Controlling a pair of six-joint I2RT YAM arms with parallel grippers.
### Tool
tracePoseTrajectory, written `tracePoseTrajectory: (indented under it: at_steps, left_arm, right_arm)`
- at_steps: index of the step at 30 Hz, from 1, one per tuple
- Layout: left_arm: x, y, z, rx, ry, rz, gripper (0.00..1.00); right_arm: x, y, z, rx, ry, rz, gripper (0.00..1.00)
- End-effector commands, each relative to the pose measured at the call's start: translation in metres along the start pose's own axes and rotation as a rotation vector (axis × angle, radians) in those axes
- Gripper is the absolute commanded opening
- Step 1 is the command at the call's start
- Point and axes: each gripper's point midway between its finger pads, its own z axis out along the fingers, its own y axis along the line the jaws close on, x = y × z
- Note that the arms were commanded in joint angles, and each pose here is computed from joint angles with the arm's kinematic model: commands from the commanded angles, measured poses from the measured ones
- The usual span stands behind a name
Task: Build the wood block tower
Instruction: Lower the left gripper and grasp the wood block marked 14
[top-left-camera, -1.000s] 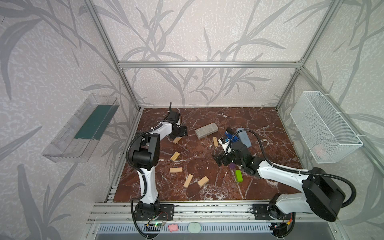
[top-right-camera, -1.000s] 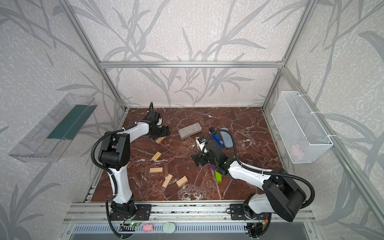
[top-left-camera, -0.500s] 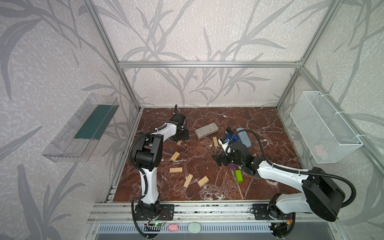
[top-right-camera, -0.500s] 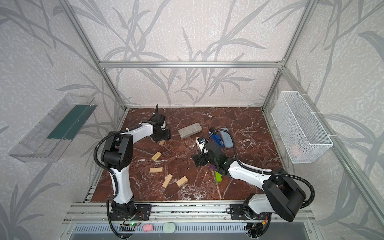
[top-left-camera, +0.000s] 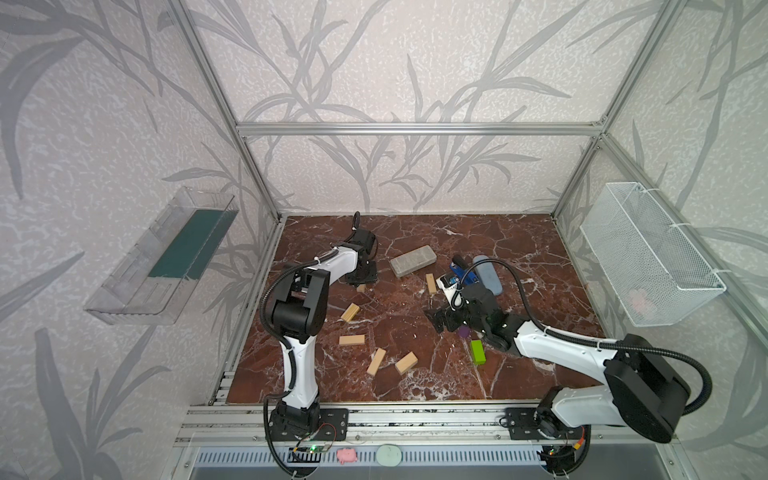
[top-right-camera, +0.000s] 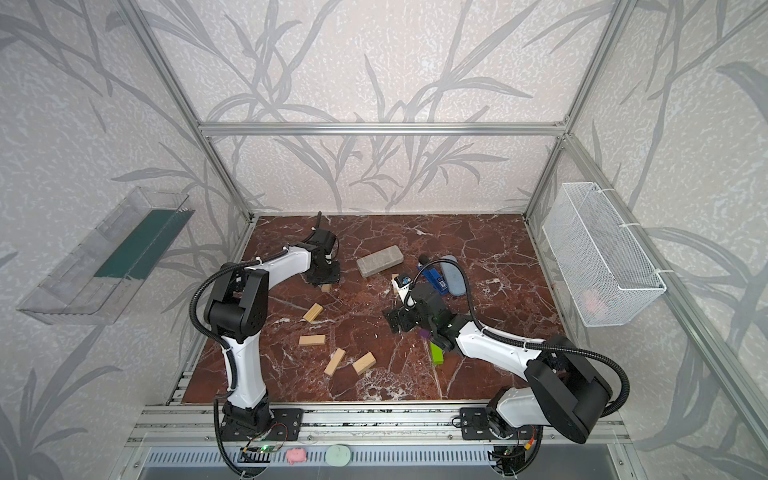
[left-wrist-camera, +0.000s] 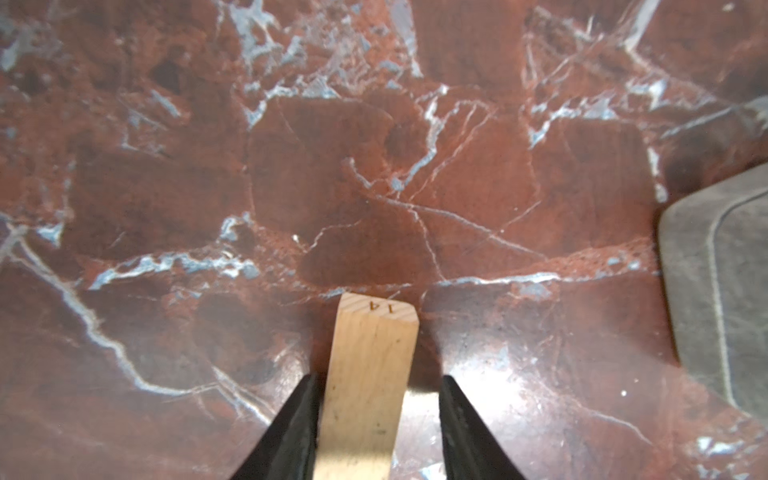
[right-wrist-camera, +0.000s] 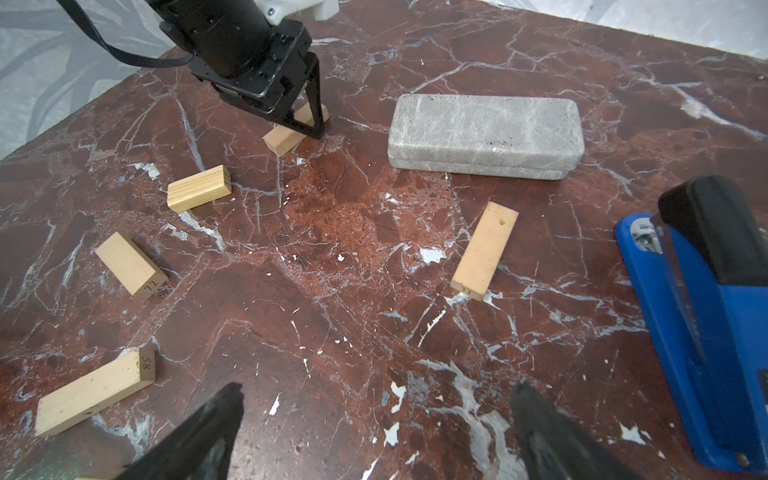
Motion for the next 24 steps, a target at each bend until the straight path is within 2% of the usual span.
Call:
tracePoseTrajectory:
  at_steps: [1, 15, 24]
  left_arm:
    - [0.031, 0.006, 0.011, -0.044, 0.112, 0.014, 0.4]
    - [0.061, -0.013, -0.009, -0.024, 0.129, 0.02, 0.24]
    - [0.095, -0.035, -0.028, -0.007, 0.108, 0.024, 0.19]
  right_arm:
    - [-0.009, 0.001, 0.001, 0.006, -0.024, -0.011, 0.99]
    - [-0.007, 0.0, -0.003, 0.01, -0.032, 0.011, 0.99]
    - [-0.002, -0.003, -0.022, 0.029, 0.038, 0.08, 0.99]
